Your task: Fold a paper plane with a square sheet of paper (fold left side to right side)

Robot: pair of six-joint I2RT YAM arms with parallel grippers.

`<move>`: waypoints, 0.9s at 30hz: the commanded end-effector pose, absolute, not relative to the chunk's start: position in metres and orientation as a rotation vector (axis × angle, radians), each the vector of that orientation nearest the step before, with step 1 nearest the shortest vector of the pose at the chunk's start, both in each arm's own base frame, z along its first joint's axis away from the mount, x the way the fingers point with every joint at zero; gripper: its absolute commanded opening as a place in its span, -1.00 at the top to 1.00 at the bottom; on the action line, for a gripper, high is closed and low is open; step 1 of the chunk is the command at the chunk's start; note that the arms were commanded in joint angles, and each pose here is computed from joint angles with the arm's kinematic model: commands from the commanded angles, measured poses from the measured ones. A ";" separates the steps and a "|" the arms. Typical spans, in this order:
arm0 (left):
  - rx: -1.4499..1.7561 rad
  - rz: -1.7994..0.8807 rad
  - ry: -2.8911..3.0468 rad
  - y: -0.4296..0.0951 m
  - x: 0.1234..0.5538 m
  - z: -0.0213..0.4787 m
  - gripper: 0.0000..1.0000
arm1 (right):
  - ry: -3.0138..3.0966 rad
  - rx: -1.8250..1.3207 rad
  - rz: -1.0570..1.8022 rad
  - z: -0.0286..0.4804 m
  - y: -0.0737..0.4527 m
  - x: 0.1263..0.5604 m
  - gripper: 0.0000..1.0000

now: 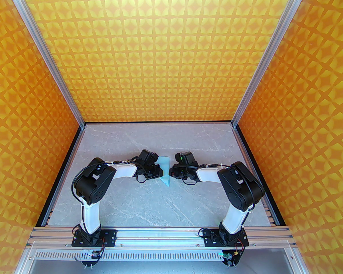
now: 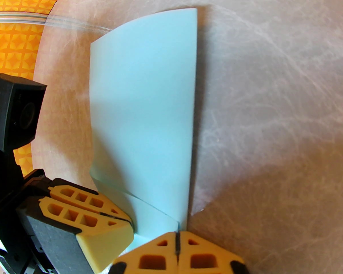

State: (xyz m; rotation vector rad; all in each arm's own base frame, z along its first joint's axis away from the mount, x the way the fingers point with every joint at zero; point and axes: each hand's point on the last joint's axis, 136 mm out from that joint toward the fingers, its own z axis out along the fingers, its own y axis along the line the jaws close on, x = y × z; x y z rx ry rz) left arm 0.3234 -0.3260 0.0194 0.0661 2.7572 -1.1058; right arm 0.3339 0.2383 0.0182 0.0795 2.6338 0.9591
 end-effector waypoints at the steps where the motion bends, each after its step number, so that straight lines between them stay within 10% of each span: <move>1: 0.019 -1.030 2.836 -0.315 0.316 -0.007 0.78 | 2.625 0.069 0.910 0.031 0.231 0.333 0.62; 5: 0.007 -1.031 2.839 -0.316 0.317 -0.009 0.79 | 2.584 0.056 0.910 0.052 0.228 0.329 0.42; 13: 0.015 -1.035 2.838 -0.319 0.317 -0.008 0.79 | 2.588 -0.043 1.058 0.057 0.261 0.296 0.83; 27: 0.023 -1.031 2.841 -0.320 0.316 -0.008 0.78 | 2.680 -0.050 1.047 0.023 0.269 0.281 0.87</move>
